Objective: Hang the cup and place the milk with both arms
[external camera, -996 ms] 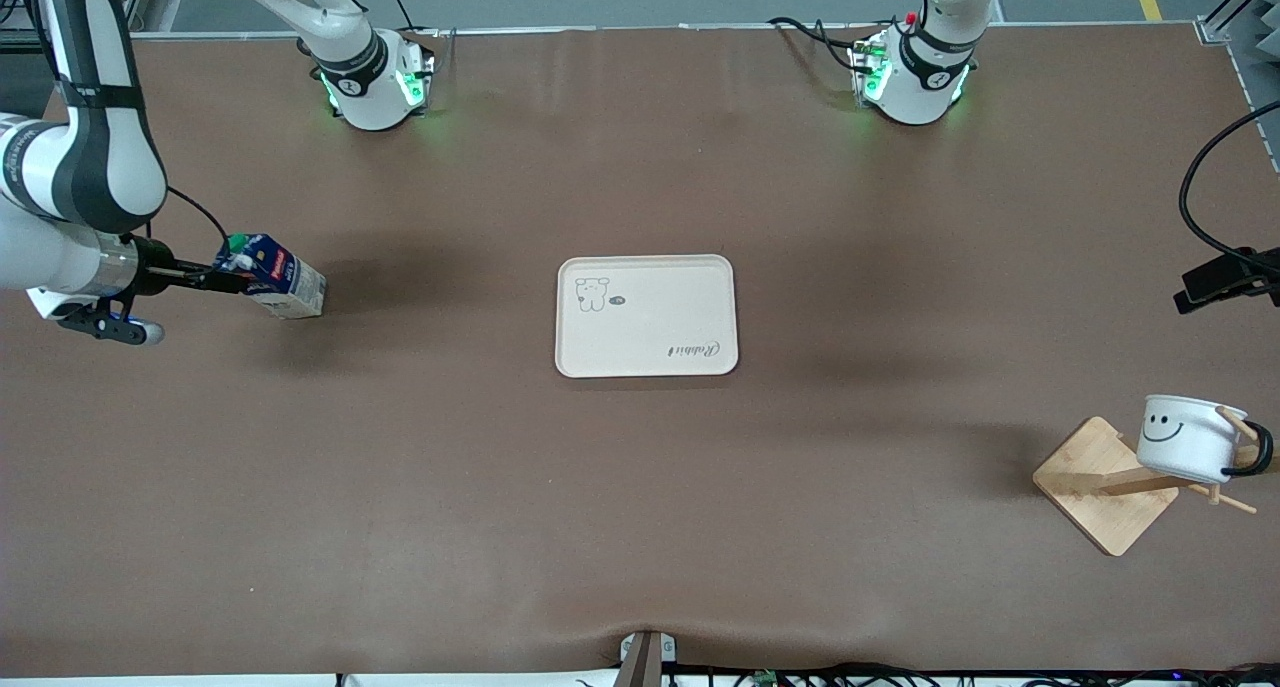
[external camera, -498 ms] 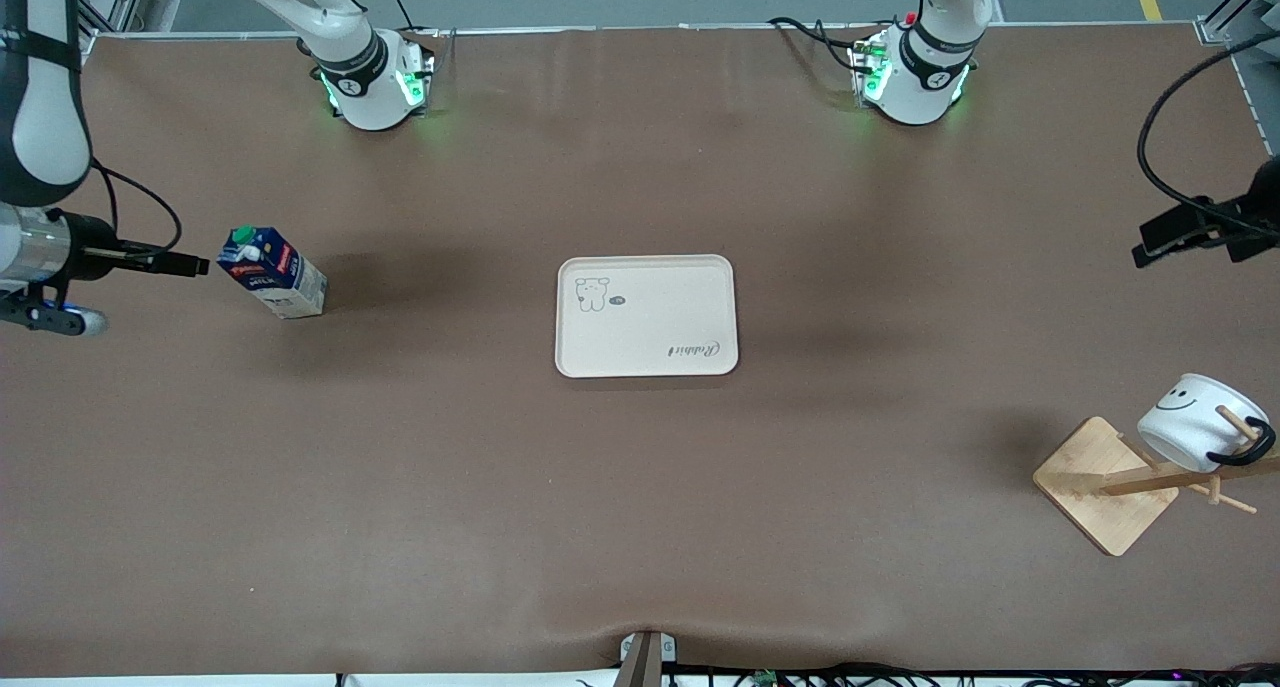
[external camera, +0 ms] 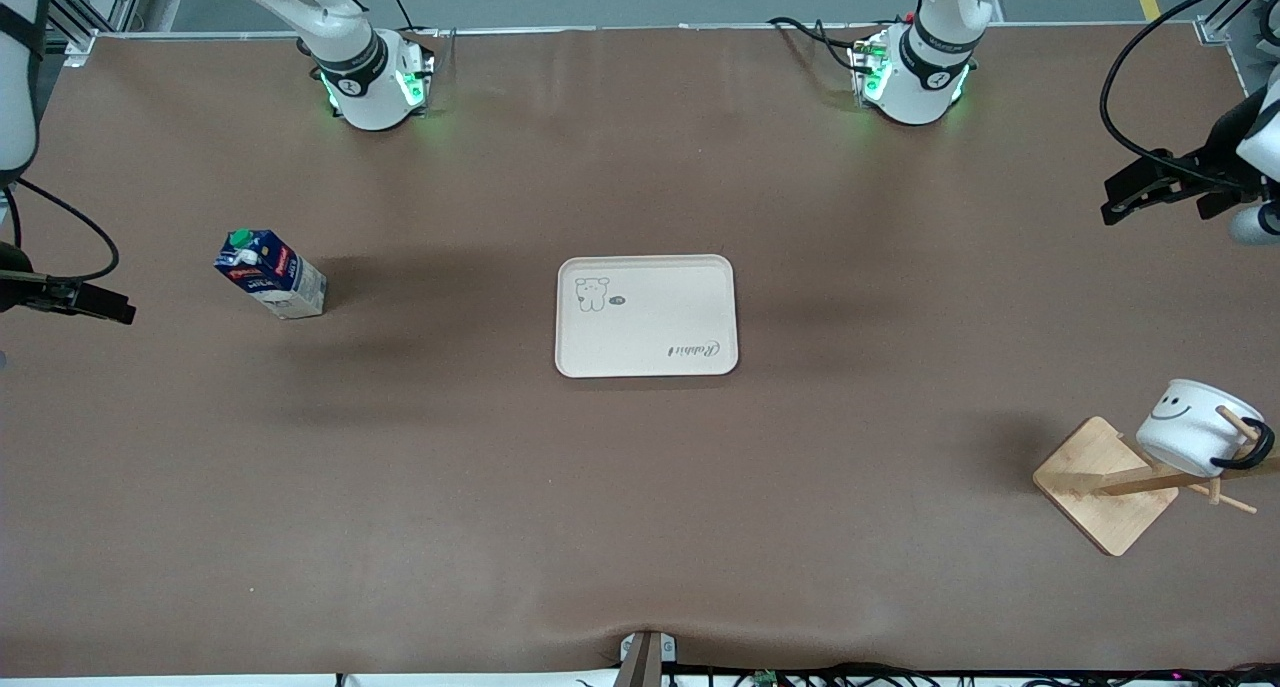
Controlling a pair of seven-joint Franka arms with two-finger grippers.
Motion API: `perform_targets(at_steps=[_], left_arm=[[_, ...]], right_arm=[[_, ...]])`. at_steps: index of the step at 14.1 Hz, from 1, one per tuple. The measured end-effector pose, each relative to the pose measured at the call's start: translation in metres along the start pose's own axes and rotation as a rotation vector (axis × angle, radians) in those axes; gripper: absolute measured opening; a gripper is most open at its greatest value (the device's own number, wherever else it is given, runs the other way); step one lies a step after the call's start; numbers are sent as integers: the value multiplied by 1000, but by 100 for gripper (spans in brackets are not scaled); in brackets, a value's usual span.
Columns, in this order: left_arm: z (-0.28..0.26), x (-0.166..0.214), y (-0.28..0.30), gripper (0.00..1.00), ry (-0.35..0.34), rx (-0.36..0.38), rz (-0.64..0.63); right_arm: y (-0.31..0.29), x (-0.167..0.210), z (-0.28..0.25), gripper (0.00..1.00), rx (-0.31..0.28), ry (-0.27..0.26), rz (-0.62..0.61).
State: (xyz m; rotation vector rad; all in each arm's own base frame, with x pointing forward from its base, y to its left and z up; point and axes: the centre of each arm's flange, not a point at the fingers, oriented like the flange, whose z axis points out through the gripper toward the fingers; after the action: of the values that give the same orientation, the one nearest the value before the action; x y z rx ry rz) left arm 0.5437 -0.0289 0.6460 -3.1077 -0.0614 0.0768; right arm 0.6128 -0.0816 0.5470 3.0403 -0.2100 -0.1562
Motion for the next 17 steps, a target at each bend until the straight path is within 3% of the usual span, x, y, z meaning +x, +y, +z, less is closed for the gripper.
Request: perform_targets(at_steps=[4, 8, 10, 13, 17], left_arm=[[1, -2, -3, 100, -3, 0, -6], [4, -1, -2, 100, -7, 1, -4], [3, -1, -3, 100, -5, 1, -7], [4, -1, -5, 100, -5, 0, -10], [2, 0, -7, 100, 1, 0, -13]], right_arm=[[-3, -29, -20, 100, -1, -100, -11], [-6, -45, -79, 100, 1, -43, -19], [-6, -55, -98, 100, 45, -13, -62], [35, -63, -86, 100, 108, 31, -210], [24, -96, -65, 100, 145, 35, -100]])
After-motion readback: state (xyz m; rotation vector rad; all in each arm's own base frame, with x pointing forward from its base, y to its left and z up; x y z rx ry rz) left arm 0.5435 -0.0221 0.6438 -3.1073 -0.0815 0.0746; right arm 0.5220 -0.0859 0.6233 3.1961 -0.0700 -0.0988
